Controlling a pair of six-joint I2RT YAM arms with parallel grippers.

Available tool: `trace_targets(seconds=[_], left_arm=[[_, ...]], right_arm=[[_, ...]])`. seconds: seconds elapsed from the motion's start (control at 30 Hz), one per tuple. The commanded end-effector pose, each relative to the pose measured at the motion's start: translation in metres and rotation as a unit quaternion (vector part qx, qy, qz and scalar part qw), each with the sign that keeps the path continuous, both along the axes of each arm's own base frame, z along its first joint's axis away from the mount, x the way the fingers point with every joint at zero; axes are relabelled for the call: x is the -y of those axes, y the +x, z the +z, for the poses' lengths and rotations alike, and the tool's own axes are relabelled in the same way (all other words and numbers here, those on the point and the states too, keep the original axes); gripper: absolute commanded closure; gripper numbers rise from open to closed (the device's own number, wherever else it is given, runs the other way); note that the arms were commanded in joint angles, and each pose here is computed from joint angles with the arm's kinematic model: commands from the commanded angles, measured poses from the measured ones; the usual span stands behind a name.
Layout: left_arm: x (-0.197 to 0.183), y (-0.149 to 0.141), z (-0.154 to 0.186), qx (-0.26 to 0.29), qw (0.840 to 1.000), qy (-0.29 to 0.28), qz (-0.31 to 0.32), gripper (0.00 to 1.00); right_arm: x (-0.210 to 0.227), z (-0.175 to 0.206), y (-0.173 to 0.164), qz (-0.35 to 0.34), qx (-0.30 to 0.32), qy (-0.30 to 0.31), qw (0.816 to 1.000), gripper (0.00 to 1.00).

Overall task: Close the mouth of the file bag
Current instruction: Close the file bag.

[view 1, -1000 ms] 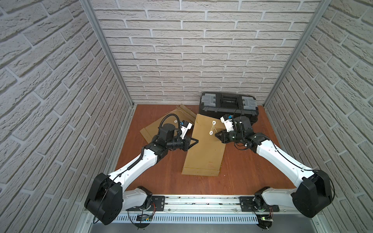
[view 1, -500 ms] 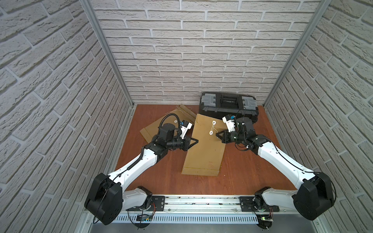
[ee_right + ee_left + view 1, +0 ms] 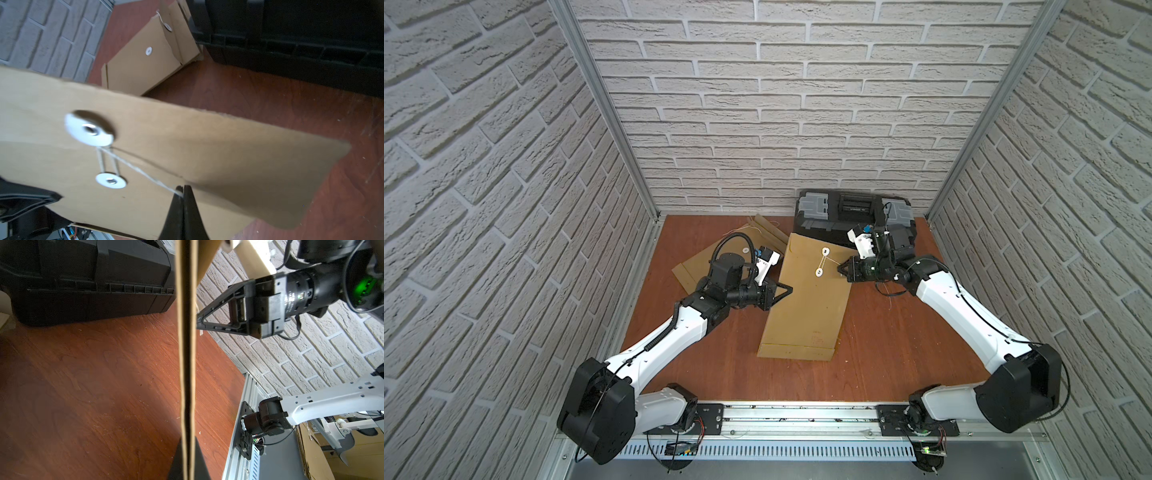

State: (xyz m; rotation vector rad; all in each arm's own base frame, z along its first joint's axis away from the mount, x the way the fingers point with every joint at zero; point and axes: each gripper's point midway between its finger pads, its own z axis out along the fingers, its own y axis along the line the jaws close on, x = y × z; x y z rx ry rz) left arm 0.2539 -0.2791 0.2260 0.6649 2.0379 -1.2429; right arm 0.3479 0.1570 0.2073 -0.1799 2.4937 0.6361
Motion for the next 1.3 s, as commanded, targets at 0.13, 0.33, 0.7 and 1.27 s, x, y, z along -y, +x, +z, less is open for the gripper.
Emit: trace_targets(seconds=[0.13, 0.33, 0.7, 1.27], left_arm=[[0.001, 0.003, 0.026, 0.043, 0.999, -0.018, -0.006, 1.00], [0.003, 0.002, 0.024, 0.043, 0.999, -0.010, -0.013, 1.00], [0.009, 0.002, 0.019, 0.042, 0.999, 0.001, -0.019, 1.00], [0.012, 0.002, 0.020, 0.045, 0.999, -0.002, -0.023, 1.00]], right_arm=[[0.024, 0.017, 0.015, -0.025, 0.001, -0.078, 0.997, 0.97], [0.020, 0.038, 0.022, -0.023, 0.003, -0.098, 0.995, 0.97], [-0.015, 0.075, 0.032, 0.012, 0.027, -0.167, 0.985, 0.97], [-0.062, 0.089, 0.009, 0.073, 0.035, -0.174, 0.981, 0.97]])
